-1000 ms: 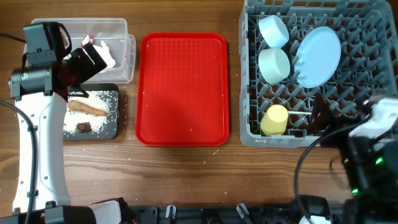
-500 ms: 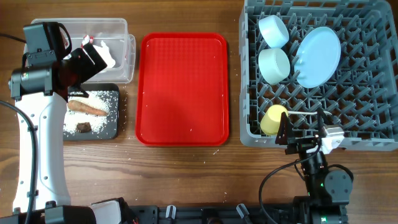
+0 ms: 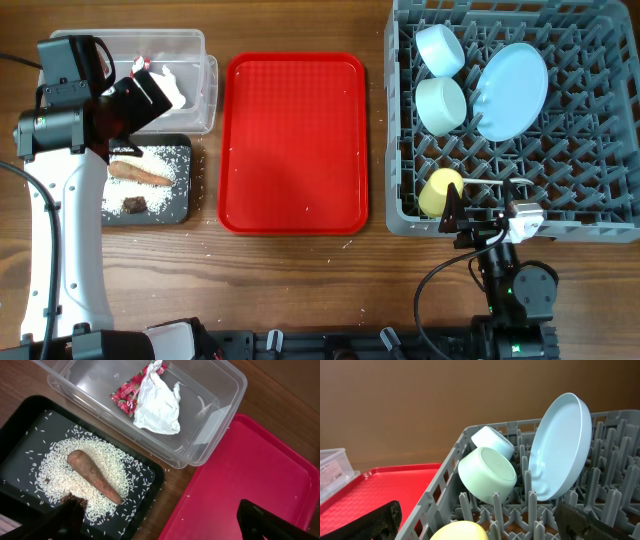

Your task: Sort waste into correct bins and load items into the dishwasher rack

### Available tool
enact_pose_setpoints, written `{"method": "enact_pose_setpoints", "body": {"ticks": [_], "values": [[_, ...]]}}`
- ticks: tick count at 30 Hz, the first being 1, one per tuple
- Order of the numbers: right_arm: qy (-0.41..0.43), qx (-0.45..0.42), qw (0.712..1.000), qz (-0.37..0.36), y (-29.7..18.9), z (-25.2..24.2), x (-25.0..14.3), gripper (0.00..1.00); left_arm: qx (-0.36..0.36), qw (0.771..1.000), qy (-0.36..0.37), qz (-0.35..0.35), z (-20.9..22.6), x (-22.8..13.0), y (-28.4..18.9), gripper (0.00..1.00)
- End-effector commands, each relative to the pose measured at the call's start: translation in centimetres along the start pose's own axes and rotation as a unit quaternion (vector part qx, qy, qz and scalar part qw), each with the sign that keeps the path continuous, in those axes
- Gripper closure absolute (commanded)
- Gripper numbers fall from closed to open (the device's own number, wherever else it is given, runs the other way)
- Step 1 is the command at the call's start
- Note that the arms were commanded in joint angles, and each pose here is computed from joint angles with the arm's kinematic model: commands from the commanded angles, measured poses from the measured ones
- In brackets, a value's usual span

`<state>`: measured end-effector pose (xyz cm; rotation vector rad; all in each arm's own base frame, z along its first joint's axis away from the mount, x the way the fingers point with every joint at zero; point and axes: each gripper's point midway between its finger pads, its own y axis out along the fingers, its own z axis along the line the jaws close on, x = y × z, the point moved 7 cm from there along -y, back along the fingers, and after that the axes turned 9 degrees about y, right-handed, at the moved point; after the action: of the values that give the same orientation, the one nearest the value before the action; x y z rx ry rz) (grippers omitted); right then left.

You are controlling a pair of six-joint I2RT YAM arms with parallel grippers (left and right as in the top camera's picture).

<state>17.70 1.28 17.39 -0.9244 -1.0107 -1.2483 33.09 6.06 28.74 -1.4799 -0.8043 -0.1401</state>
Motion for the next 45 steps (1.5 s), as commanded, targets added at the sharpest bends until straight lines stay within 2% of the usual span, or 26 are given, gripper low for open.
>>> {"method": "enact_pose_setpoints", "body": {"ticks": [1,15,20,22,24,25,28,40,45], "values": [[0.004,-0.003,1.0,-0.008,-0.1,0.0,0.2,0.0,0.004,1.0,-0.004,-0.007,0.1,0.4,-0.2,0.0],[0.005,-0.003,1.0,-0.008,-0.1,0.0,0.2,0.0,0.004,1.0,-0.004,-0.007,0.1,0.4,-0.2,0.0],[0.005,-0.003,1.0,-0.008,-0.1,0.0,0.2,0.0,0.02,1.0,0.005,-0.005,0.4,-1.0,-0.7,0.0],[0.004,-0.003,1.0,-0.008,-0.1,0.0,0.2,0.0,0.008,0.999,0.013,-0.031,0.1,-1.6,-1.4,0.0],[0.004,-0.003,1.0,-0.008,-0.1,0.0,0.2,0.0,-0.044,0.992,0.05,-0.106,-1.0,-1.7,-1.9,0.0],[0.004,-0.003,1.0,-0.008,-0.1,0.0,0.2,0.0,-0.075,0.984,0.072,-0.142,-1.5,-2.1,-1.9,0.0],[0.005,-0.003,1.0,-0.008,-0.1,0.0,0.2,0.0,-0.126,0.963,0.077,-0.225,-1.4,-5.0,-1.8,0.0],[0.004,-0.003,1.0,-0.008,-0.1,0.0,0.2,0.0,-0.163,0.905,0.072,-0.387,2.1,-17.1,-0.3,0.0],[0.004,-0.003,1.0,-0.008,-0.1,0.0,0.2,0.0,-0.175,0.891,0.077,-0.411,2.1,-18.8,0.2,0.0]]}}
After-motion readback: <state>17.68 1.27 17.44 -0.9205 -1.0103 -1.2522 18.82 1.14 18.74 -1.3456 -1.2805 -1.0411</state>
